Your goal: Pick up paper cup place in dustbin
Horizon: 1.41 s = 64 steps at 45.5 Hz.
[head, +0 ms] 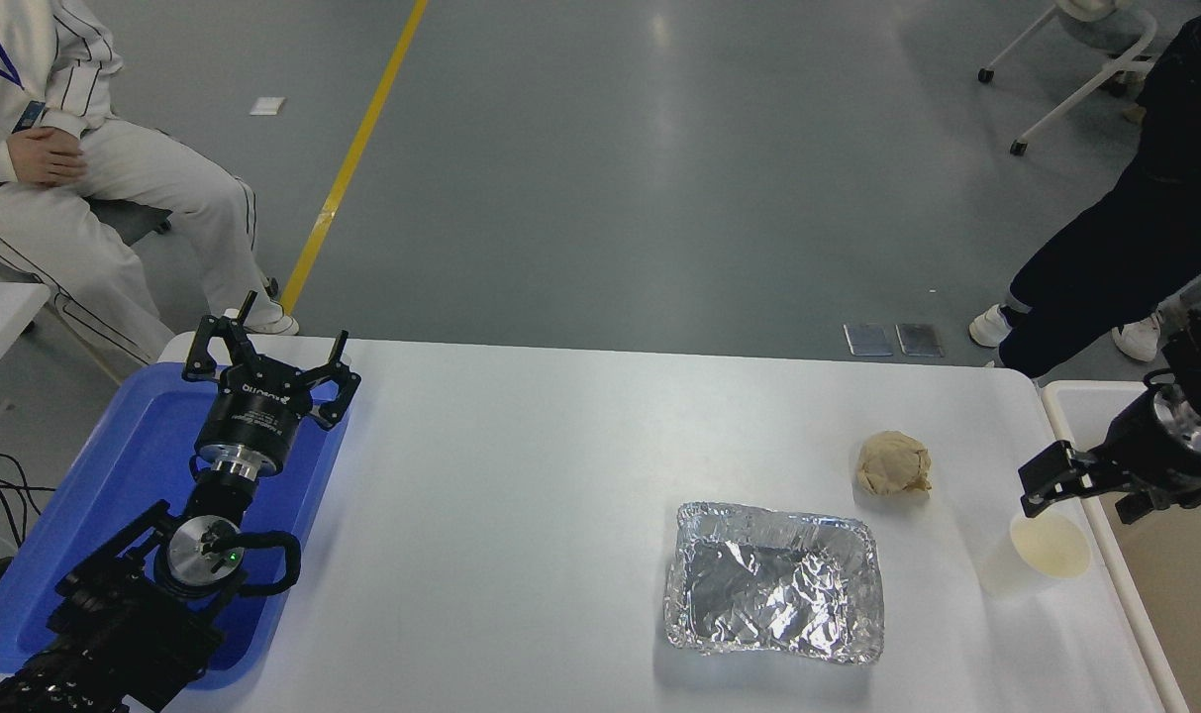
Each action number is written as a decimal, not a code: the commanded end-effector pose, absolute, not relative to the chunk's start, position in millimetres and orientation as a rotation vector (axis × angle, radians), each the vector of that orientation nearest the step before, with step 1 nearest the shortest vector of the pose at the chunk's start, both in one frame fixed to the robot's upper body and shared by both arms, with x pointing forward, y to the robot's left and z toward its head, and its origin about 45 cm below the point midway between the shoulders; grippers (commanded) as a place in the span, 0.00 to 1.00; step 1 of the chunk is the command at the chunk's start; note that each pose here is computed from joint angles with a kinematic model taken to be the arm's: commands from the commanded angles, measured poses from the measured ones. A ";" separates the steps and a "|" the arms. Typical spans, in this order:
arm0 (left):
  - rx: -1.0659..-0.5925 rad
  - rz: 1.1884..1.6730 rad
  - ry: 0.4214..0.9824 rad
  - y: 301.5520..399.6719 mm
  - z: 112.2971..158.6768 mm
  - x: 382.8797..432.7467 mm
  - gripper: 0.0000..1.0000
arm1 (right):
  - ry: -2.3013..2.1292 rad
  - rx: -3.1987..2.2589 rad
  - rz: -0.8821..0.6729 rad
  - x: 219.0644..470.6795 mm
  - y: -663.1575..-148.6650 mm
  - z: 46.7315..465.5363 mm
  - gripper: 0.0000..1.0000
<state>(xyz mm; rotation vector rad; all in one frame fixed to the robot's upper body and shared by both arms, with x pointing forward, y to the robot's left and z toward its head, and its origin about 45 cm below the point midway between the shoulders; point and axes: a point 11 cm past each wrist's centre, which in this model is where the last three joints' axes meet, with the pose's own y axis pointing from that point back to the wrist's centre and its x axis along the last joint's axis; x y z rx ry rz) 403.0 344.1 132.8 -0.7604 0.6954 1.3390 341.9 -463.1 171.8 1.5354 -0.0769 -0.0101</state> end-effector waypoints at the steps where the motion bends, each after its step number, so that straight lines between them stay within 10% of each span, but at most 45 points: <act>1: -0.762 1.340 0.694 344.2 133.0 403.0 1.00 | -0.081 1.520 0.008 334.8 -473.8 154.7 1.00; 23: -0.761 1.341 0.696 344.4 132.3 402.4 1.00 | -0.089 1.548 0.003 326.8 -470.7 135.7 0.94; 52: -0.762 1.339 0.696 344.2 132.9 403.0 1.00 | -0.167 1.519 -0.049 323.2 -485.9 143.1 0.01; 64: -0.760 1.339 0.695 344.1 132.9 403.0 1.00 | -0.128 1.525 -0.138 314.0 -483.4 142.3 0.00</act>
